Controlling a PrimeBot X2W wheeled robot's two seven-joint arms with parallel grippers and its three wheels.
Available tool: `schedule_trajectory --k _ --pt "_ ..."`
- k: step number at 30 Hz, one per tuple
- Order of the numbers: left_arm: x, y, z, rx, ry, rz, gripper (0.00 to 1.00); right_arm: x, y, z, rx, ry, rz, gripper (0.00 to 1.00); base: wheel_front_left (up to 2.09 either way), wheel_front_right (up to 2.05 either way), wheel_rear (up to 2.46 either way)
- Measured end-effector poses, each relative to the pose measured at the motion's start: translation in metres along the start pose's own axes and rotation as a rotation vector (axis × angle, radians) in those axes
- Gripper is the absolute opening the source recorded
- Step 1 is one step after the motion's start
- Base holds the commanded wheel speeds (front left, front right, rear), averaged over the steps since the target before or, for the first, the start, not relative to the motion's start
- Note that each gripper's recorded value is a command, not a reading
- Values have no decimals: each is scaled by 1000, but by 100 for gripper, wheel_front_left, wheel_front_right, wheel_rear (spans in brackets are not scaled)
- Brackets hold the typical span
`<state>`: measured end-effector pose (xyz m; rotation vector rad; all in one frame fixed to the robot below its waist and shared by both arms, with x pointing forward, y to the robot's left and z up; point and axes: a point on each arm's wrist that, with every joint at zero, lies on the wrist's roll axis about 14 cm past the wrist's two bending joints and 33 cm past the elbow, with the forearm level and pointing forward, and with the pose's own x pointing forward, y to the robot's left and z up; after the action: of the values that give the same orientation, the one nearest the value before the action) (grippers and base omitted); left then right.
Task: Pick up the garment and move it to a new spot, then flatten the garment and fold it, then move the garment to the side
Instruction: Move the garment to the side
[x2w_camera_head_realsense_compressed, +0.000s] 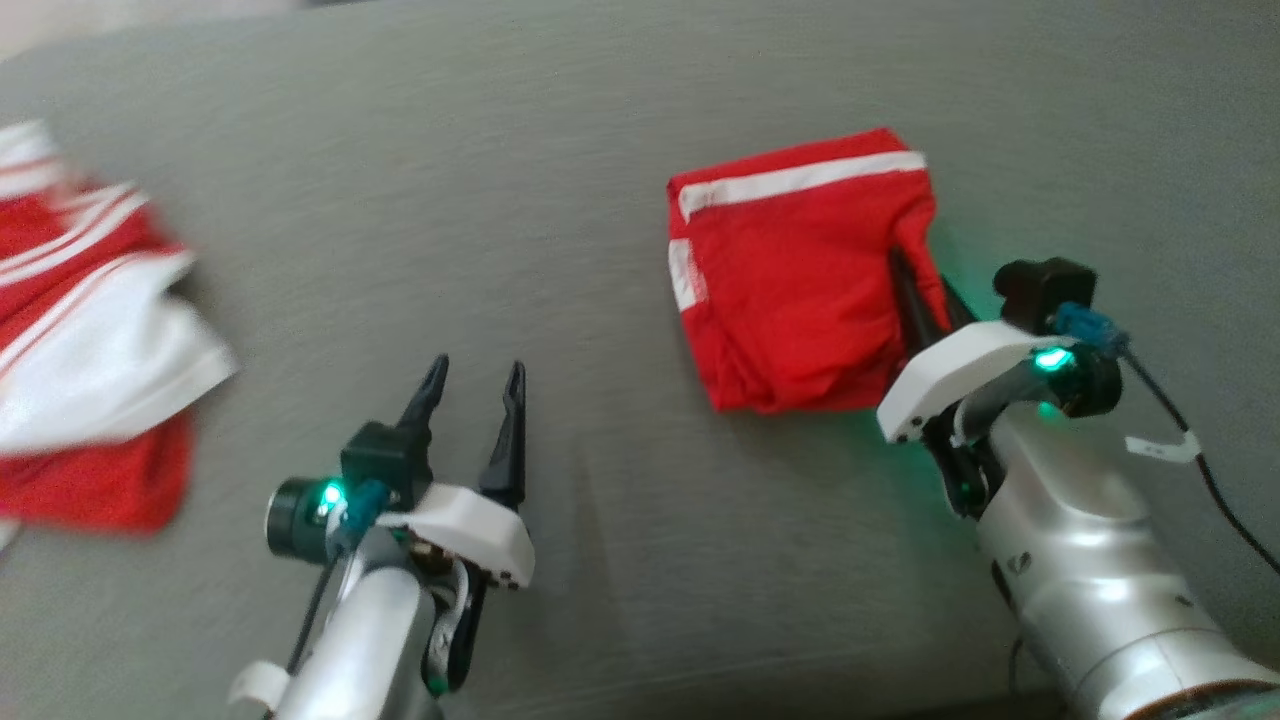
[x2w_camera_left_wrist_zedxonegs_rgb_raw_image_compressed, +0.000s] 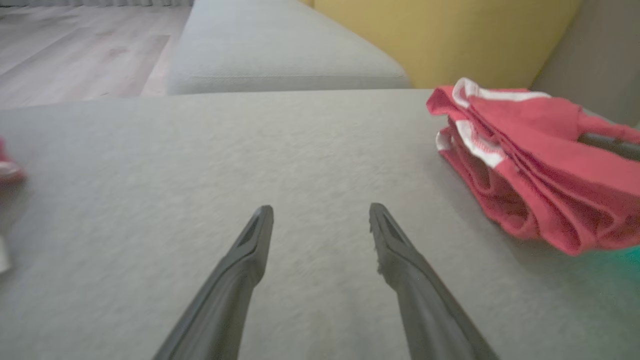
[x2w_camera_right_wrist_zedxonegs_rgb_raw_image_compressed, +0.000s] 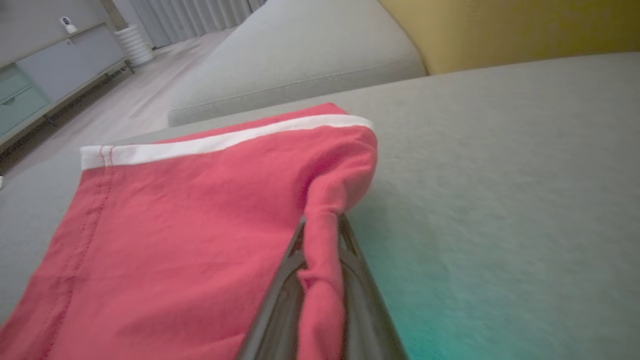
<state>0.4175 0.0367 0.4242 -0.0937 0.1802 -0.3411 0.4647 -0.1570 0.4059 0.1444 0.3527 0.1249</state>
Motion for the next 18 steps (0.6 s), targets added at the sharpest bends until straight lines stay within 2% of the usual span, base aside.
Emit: schedule_trajectory --k 3,4,11,14,18 --pt "20 -33 10 -17 -29 -95 100 -26 -34 -3 -1 2 -87 0 0 0 0" --pt "20 -33 10 -17 -29 -95 100 -26 -34 -3 -1 2 -87 0 0 0 0" --pt "41 -112 11 -28 -32 -316 100 -84 -107 1 41 -31 -305 0 0 0 0" --pt "46 -129 6 -30 -25 -367 100 -98 -127 -3 61 -30 -369 0 0 0 0" --pt "50 -133 -6 -36 -1 -394 100 -99 -143 -5 -4 1 -403 0 0 0 0"
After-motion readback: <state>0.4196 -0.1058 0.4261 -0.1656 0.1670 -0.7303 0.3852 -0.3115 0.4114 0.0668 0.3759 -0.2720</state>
